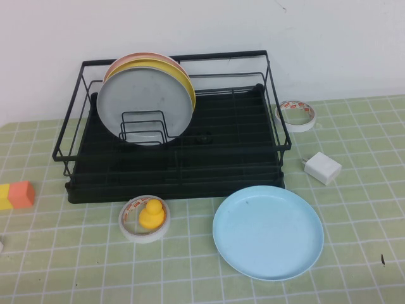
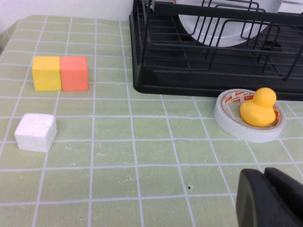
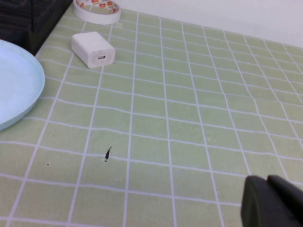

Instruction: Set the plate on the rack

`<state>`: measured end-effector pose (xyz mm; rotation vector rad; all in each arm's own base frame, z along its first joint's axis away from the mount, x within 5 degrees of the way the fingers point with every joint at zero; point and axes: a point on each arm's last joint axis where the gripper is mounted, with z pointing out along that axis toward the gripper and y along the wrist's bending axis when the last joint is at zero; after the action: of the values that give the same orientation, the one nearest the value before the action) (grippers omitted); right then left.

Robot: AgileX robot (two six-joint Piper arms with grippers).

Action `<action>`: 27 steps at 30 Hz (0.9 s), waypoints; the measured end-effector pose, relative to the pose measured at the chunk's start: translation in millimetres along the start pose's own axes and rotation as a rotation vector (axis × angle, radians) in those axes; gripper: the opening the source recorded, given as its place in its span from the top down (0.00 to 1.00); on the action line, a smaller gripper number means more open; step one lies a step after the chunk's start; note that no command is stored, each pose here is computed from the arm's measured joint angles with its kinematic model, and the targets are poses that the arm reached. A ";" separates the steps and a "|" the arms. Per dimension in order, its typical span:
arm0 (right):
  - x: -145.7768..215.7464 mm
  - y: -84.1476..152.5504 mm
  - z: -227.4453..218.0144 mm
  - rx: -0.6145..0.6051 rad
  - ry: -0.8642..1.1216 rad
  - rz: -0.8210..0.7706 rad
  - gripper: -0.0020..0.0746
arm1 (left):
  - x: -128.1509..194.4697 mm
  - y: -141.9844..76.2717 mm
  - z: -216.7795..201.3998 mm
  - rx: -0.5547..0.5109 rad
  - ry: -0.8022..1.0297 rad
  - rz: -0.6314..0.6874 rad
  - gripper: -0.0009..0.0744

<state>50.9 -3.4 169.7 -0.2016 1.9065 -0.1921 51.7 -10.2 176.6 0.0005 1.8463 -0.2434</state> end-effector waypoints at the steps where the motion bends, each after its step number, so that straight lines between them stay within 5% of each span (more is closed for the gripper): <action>1: 0.0 0.0 0.0 0.000 0.000 0.000 0.98 | 0.0 0.0 0.0 0.000 0.000 0.000 0.99; 27: -5.5 -0.6 0.8 0.012 -0.081 -0.002 0.98 | -3.4 -0.2 0.3 0.004 -0.047 -0.002 0.99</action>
<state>53.5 -2.7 174.6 -0.2008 1.8240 -0.1937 53.0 -10.1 179.8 -0.0039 1.7996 -0.2468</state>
